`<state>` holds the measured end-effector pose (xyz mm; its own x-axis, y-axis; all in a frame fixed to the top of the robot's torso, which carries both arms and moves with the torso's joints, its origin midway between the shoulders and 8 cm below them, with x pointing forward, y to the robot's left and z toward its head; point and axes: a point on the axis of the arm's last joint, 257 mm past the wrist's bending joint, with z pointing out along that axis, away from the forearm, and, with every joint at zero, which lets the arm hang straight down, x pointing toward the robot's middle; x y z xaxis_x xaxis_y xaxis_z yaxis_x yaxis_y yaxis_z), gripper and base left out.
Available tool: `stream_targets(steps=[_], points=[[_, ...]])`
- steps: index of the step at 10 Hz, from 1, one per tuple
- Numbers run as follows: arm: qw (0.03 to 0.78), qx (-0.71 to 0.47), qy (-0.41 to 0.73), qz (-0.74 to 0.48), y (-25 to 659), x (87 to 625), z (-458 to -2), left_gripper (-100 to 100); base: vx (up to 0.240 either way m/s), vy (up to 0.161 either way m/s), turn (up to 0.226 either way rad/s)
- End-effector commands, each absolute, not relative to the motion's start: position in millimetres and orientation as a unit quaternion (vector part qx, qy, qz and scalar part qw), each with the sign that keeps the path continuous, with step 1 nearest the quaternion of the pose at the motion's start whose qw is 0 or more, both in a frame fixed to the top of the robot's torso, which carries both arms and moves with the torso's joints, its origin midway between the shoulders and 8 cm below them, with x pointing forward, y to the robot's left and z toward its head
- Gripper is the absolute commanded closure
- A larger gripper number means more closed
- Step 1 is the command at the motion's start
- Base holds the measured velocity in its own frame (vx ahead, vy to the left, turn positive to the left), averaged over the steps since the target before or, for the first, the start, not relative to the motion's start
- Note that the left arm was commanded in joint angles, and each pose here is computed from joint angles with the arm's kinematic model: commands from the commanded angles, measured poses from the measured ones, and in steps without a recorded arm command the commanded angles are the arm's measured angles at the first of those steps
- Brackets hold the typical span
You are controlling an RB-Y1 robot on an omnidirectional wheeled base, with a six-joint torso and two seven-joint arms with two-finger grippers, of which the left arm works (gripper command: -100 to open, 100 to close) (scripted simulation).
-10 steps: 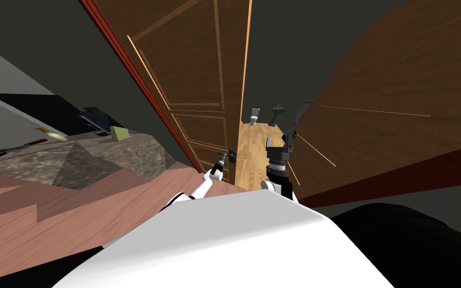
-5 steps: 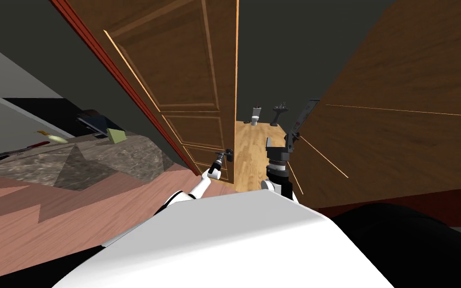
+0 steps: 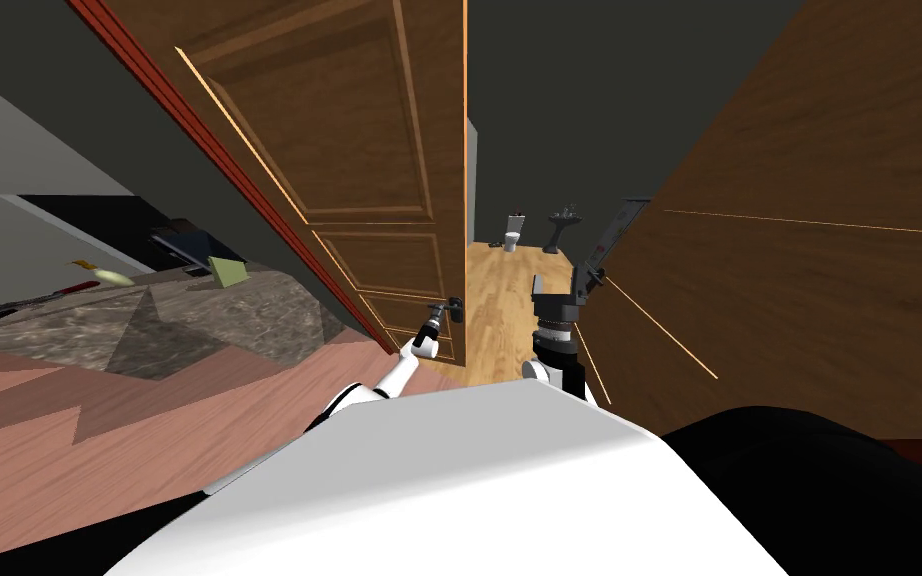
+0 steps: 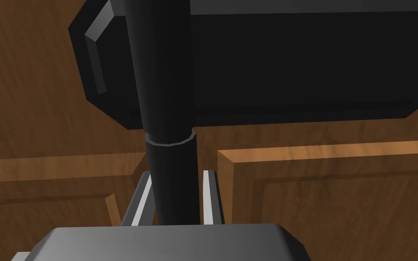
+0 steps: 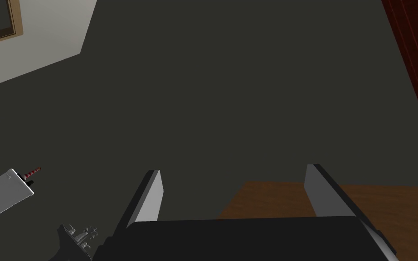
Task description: Push the door open
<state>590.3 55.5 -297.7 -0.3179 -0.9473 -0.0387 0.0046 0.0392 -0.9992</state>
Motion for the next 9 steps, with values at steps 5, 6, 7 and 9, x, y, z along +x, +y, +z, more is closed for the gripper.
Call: stream_targets(steps=[5,6,7,9], points=[[0.450,-0.425,0.566,-0.546,104,605,-293,100,0.124,-0.140,0.067],[0.452,-0.427,0.563,-0.544,109,606,-293,100,0.116,-0.156,0.065],[0.456,-0.433,0.559,-0.541,117,608,-292,100,0.142,-0.186,0.091],[0.460,-0.439,0.554,-0.538,124,610,-292,100,0.131,-0.160,0.073]])
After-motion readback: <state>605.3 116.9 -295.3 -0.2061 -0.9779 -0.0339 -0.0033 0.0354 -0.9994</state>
